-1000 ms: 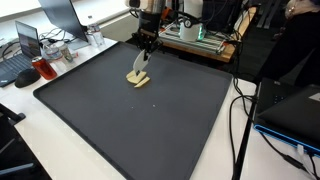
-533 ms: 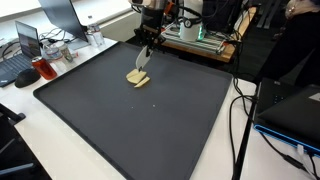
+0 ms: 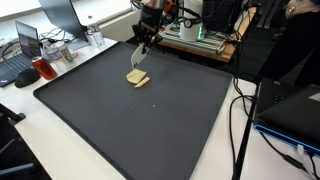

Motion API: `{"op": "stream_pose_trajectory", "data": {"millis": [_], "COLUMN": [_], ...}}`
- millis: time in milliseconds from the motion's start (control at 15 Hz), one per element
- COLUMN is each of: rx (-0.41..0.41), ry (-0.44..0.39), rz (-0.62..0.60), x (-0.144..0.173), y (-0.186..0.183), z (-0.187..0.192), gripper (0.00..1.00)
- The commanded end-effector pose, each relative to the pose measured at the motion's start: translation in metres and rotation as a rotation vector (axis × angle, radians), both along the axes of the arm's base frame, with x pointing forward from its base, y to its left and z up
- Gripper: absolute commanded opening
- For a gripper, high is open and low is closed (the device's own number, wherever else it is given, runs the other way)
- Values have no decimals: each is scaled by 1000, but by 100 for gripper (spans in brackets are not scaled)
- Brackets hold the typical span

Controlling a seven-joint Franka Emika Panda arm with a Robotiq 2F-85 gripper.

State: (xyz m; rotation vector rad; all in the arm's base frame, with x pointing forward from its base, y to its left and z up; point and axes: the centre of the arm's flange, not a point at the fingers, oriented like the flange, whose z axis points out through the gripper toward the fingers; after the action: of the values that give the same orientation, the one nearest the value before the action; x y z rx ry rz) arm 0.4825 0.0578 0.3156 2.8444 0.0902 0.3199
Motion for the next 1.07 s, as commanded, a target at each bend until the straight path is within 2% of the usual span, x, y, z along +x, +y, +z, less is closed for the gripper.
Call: {"op": "stream_pose_trajectory", "data": {"millis": [0, 267, 667, 1000], "rx": [-34, -42, -143, -185], "ry": [-18, -29, -47, -70], "rz": [-11, 0, -53, -100], "x": [-10, -9, -12, -10], "y": [14, 33, 45, 50], "z": [0, -3, -15, -30], "gripper": [1, 1, 1, 1]}}
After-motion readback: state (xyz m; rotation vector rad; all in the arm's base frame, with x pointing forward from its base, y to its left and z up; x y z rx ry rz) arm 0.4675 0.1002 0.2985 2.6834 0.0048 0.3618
